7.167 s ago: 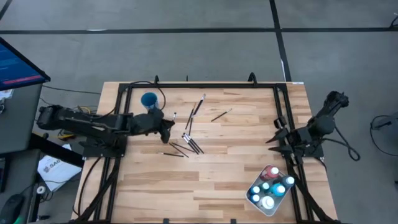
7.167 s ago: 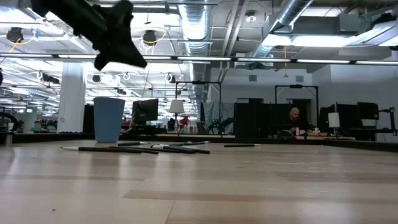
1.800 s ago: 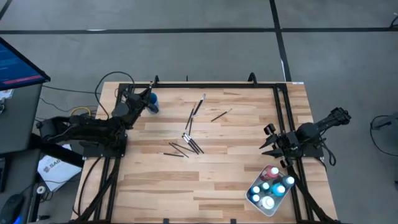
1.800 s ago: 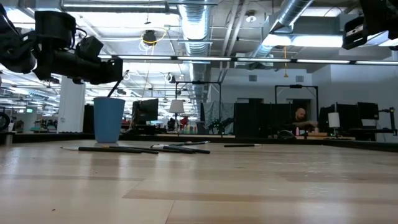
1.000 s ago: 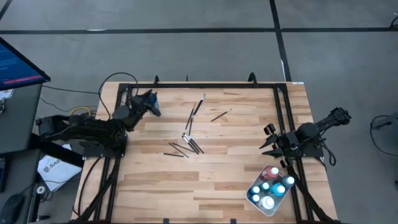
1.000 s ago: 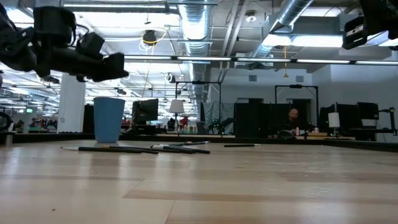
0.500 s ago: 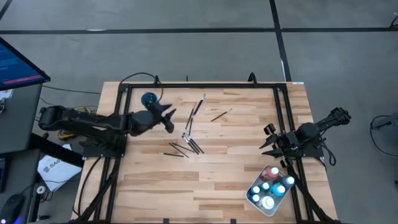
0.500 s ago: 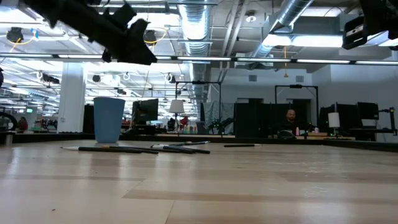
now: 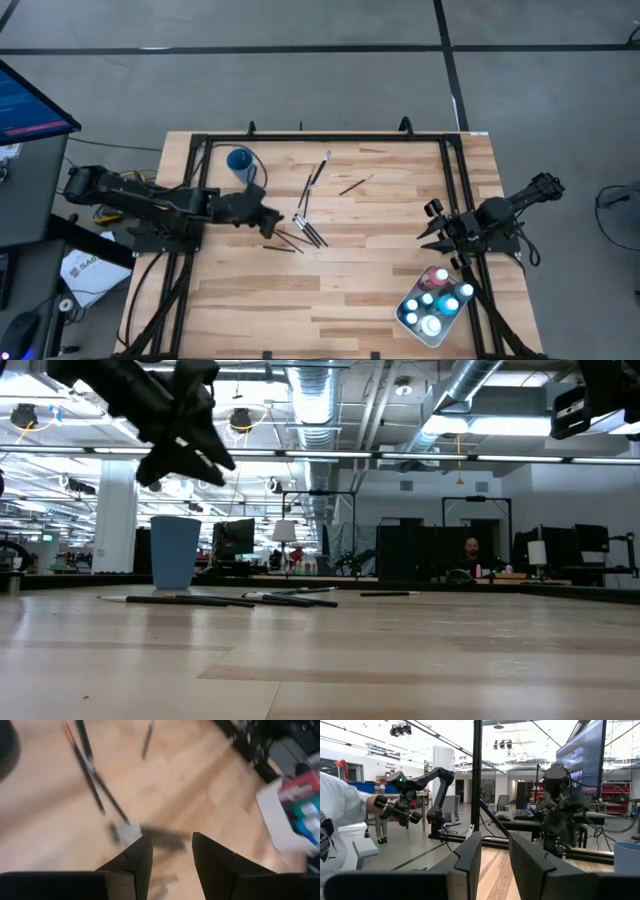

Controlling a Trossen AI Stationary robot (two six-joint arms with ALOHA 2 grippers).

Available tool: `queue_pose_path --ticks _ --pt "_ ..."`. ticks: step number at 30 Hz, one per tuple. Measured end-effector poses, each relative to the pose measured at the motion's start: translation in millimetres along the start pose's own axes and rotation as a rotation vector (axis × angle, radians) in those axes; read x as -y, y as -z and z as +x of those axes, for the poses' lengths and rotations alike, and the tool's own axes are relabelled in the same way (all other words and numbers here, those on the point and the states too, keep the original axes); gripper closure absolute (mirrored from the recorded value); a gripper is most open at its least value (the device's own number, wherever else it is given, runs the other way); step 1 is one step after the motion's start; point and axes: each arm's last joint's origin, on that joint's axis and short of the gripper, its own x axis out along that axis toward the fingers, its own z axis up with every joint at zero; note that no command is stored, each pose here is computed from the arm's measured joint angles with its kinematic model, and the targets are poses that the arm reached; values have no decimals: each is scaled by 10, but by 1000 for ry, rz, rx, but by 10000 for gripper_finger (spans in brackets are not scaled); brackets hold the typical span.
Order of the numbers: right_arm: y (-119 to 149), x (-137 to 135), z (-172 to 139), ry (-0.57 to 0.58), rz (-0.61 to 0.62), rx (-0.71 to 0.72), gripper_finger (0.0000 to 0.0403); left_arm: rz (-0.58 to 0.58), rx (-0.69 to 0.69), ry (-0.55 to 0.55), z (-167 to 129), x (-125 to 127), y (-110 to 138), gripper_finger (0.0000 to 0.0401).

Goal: Pick & Place Paint Supplies
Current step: Put the silver paint brush into the blue cup

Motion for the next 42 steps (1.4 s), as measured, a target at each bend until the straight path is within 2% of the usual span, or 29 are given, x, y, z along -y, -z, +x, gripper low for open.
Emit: queue_pose_path --ticks 3,5,9,12,14,18,22,31,36,42 --pt "0 0 0 -1 0 0 311 -64 -146 55 -16 14 91 270" --pt "0 0 0 0 0 0 311 -55 -222 109 -34 49 141 270" --pt "0 0 0 0 0 0 311 80 -324 180 -88 111 267 270" --pt "1 0 0 0 0 0 311 226 -403 150 -136 82 392 270" --pt "0 0 0 -1 0 0 311 292 -433 88 -166 35 458 270" --pt "0 0 0 0 0 0 311 363 -483 -24 -194 -56 536 270" --pt "0 0 0 0 0 0 311 418 -510 -47 -153 -75 570 270" --pt "0 0 0 0 0 0 311 599 -626 -157 140 -146 751 270" --pt "0 0 0 0 0 0 311 659 -653 -120 170 -155 742 257" --pt "0 0 0 -1 0 0 311 664 -638 -123 207 -200 653 228"
